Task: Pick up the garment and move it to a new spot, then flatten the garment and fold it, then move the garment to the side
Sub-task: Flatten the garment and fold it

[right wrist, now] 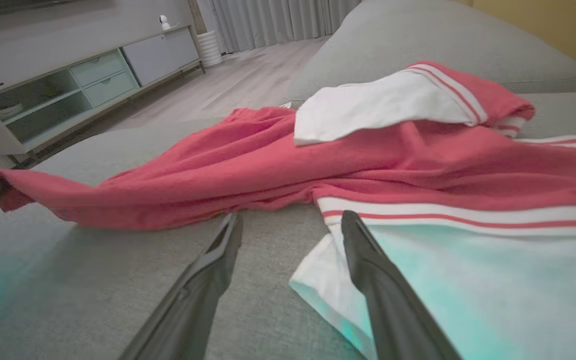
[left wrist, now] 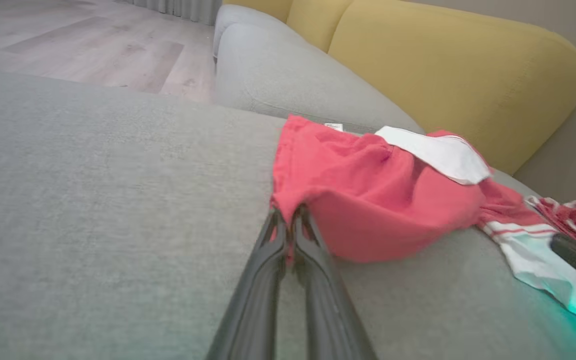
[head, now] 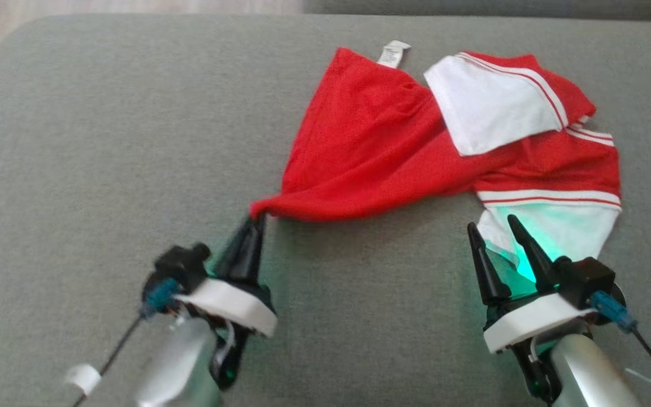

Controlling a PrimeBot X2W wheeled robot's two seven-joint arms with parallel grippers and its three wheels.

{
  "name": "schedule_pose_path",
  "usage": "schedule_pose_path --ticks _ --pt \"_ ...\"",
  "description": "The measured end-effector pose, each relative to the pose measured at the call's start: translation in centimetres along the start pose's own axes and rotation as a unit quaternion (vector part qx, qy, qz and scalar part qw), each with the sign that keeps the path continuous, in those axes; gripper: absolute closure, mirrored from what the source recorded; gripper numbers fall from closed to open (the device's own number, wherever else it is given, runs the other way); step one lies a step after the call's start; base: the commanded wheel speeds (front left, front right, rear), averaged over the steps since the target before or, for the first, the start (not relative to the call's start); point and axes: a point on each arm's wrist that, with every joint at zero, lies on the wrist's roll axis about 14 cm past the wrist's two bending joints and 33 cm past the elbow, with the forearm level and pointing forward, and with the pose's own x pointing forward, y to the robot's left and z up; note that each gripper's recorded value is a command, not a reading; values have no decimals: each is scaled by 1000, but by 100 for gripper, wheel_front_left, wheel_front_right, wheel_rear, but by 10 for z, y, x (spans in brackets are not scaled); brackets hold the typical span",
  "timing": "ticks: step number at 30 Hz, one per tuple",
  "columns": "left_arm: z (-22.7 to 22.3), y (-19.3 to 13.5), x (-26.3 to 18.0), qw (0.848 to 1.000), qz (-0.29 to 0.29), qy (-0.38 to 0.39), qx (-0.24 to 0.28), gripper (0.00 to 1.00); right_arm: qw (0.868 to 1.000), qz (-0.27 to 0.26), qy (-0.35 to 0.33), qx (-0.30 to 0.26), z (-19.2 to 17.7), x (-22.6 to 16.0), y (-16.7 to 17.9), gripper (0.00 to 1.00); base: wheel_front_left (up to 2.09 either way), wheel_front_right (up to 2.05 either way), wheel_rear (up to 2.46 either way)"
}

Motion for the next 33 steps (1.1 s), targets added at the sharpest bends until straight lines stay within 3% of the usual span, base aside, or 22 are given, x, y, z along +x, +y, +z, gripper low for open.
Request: schedule_pose_path --ticks 5,12,21,33 --pt "15 31 19 999 52 -13 11 0 1000 -26 -6 3 4 -3 -18 0 0 0 0" --pt "21 46 18 994 90 -20 55 0 998 -55 -37 1 23 -6 -32 0 0 0 0" --pt "7 54 -29 989 124 -19 82 0 992 -83 -93 -25 61 -17 -40 0 0 0 0" --pt "-12 43 -74 990 124 -12 71 0 991 -100 -83 -5 45 -54 -33 0 0 0 0"
